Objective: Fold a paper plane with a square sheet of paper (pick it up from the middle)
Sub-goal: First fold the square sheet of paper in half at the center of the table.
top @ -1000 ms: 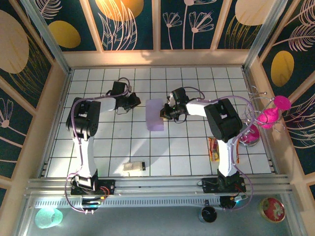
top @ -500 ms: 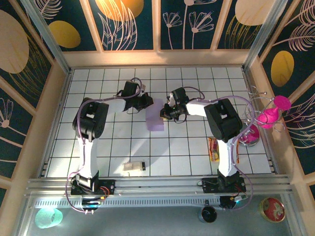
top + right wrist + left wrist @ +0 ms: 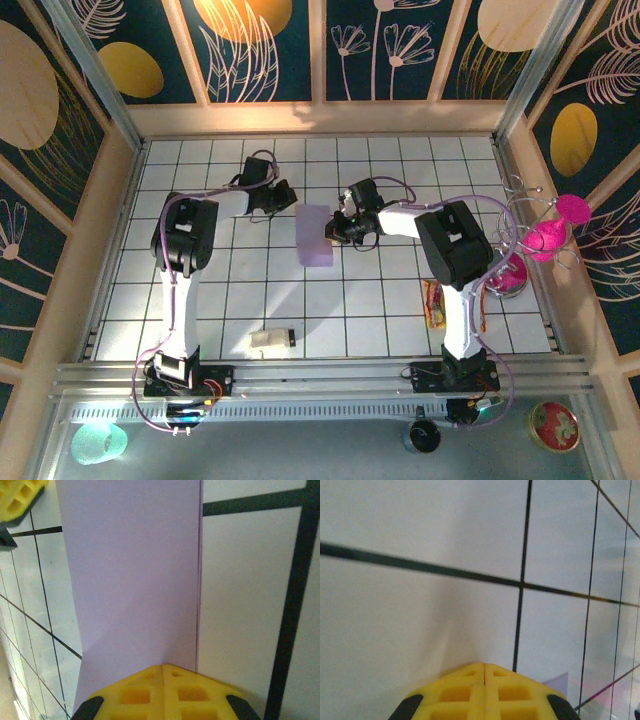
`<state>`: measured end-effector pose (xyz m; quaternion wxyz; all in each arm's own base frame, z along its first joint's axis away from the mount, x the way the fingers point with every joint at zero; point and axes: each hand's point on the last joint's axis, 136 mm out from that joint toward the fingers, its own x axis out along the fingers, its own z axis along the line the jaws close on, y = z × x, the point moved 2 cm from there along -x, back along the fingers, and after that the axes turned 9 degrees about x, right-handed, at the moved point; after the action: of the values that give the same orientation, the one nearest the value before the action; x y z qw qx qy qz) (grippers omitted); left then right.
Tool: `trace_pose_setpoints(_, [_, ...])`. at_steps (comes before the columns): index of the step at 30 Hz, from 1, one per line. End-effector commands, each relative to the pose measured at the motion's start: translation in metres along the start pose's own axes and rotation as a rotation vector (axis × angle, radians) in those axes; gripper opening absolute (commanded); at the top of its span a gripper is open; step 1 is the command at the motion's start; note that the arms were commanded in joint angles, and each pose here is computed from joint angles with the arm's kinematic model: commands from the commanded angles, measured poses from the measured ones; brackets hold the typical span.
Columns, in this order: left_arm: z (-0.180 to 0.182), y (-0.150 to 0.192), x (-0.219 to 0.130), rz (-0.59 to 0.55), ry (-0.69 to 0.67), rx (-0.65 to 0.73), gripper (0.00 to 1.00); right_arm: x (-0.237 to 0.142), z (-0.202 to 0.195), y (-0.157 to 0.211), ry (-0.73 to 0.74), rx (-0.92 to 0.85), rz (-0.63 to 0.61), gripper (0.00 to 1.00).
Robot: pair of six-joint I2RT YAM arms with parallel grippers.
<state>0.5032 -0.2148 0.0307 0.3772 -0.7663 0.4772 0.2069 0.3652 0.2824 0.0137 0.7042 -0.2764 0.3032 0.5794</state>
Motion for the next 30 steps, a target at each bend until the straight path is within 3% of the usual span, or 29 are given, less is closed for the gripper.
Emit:
trace_pose_setpoints(1, [0.038,-0.007,0.005,-0.002,-0.113,-0.019,0.0,0.001,-0.196,0.076,0.721,0.172,0.13,0.0])
trace_pose_setpoints(9, [-0.013,-0.015,-0.041,-0.054,-0.012,0.01,0.0,0.002,-0.192,0.074,0.709,0.171,0.124,0.0])
trace_pose_setpoints(12, [-0.032,0.021,-0.055,-0.029,0.042,-0.021,0.0,0.003,-0.192,0.074,0.706,0.172,0.128,0.0])
trace_pose_setpoints(18, [-0.057,0.105,-0.055,0.128,0.129,-0.057,0.0,0.005,-0.193,0.075,0.708,0.171,0.136,0.0])
trace_pose_setpoints(24, [-0.055,0.138,-0.054,0.225,0.136,-0.073,0.0,0.003,-0.194,0.074,0.713,0.171,0.131,0.0])
trace_pose_setpoints(30, [-0.03,0.155,-0.05,0.288,0.016,-0.046,0.0,0.002,-0.193,0.075,0.715,0.175,0.129,0.0])
